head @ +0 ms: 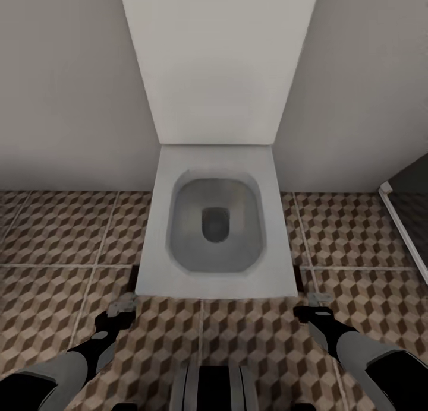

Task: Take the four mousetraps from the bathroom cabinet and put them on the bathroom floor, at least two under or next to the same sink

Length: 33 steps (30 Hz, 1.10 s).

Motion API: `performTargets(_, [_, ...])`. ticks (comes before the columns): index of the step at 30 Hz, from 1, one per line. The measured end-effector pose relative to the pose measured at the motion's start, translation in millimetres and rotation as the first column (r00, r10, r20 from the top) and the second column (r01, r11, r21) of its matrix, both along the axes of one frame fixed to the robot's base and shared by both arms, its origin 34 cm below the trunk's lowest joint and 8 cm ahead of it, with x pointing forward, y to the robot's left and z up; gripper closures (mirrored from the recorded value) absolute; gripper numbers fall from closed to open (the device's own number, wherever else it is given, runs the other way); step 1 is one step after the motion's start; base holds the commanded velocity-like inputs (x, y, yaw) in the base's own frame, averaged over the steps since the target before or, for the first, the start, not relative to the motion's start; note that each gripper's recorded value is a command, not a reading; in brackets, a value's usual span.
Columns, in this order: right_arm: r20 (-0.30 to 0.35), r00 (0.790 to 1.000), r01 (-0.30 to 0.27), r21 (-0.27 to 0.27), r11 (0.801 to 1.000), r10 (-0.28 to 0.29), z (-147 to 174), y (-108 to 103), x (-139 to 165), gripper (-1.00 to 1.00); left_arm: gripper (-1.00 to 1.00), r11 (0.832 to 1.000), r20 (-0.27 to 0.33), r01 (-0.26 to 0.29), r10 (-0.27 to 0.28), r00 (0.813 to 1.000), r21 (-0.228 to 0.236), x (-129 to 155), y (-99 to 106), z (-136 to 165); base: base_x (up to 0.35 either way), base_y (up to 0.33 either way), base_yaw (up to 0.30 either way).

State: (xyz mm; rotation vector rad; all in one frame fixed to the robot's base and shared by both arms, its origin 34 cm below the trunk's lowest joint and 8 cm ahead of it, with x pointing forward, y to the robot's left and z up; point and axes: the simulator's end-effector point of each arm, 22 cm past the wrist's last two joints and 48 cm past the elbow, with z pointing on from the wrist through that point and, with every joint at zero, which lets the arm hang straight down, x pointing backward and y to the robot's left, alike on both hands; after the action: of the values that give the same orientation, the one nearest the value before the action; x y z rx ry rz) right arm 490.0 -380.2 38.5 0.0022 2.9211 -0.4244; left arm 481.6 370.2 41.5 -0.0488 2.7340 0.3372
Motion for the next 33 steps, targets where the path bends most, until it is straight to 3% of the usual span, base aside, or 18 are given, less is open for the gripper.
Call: performTargets(33, [-0.001,1.000,-0.001,0.000,1.000,0.001,-0.1,0.0,-0.4,-1.00,-1.00,1.000,-0.001,-0.001,0.001,1.000,0.000,-0.3,0.0,-0.1,-0.344,0.000,0.000])
